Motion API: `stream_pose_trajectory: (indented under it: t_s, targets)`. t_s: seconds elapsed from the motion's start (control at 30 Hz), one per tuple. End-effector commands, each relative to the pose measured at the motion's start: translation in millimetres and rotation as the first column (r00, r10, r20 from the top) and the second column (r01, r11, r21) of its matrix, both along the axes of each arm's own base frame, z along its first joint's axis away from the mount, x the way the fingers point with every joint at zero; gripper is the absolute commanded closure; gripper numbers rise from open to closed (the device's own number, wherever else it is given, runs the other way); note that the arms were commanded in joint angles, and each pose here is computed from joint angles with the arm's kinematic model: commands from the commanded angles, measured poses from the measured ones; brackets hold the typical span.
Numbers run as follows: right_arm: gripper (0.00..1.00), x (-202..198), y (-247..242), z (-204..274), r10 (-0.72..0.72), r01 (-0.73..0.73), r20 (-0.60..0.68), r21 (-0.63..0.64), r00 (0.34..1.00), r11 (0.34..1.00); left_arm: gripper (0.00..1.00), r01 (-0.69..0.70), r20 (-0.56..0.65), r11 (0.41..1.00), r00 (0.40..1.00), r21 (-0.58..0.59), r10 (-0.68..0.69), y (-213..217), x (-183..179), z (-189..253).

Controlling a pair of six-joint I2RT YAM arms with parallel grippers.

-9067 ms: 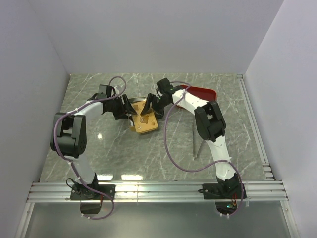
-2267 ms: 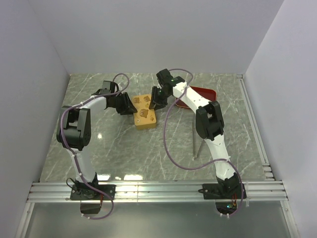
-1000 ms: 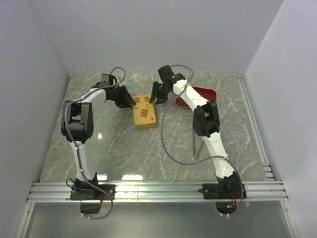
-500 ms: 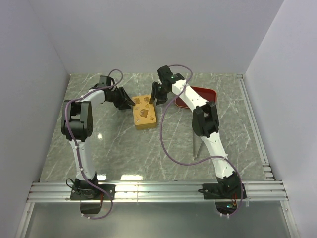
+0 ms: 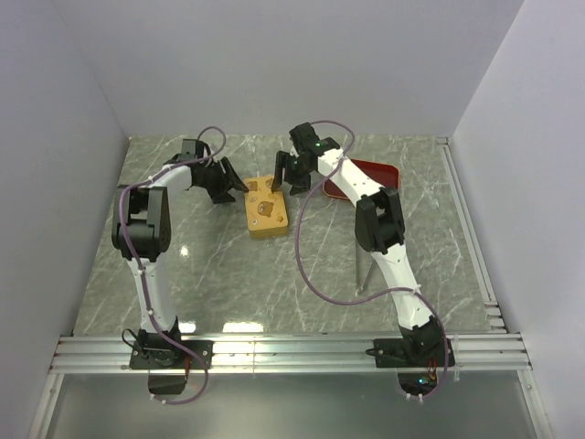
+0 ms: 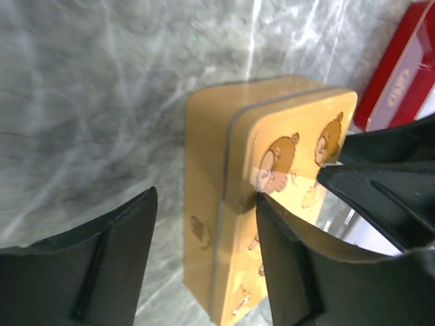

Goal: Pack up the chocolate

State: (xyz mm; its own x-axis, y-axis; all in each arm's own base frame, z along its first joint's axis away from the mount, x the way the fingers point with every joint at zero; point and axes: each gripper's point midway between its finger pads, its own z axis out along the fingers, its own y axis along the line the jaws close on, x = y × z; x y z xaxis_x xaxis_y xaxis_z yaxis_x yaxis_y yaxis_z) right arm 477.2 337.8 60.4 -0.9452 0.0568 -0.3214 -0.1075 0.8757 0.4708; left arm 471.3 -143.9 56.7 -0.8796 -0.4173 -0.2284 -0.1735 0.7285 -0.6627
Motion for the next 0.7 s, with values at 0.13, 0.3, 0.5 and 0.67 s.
stream_pose_trajectory:
  t_s: [0.13, 0.3, 0.5, 0.67]
  targets:
    - [0.25, 20, 10, 100, -0.020, -0.009, 0.232, 0.124, 0.972, 0.992, 0.30, -0.051, 0.325, 0.992, 0.945, 0.112, 0.012, 26, 45, 108]
    - [0.23, 22, -12, 140, -0.082, 0.035, 0.307, 0.156, 0.948, 0.987, 0.30, -0.113, 0.423, 0.987, 0.904, 0.113, 0.055, 43, 38, 154]
    - [0.23, 22, -66, 158, -0.178, 0.128, 0.322, 0.168, 0.930, 0.977, 0.29, -0.232, 0.479, 0.966, 0.865, 0.113, 0.151, 79, 12, 183]
    - [0.22, 14, -118, 157, -0.240, 0.206, 0.335, 0.133, 0.911, 0.969, 0.29, -0.326, 0.475, 0.940, 0.845, 0.096, 0.245, 120, -9, 178]
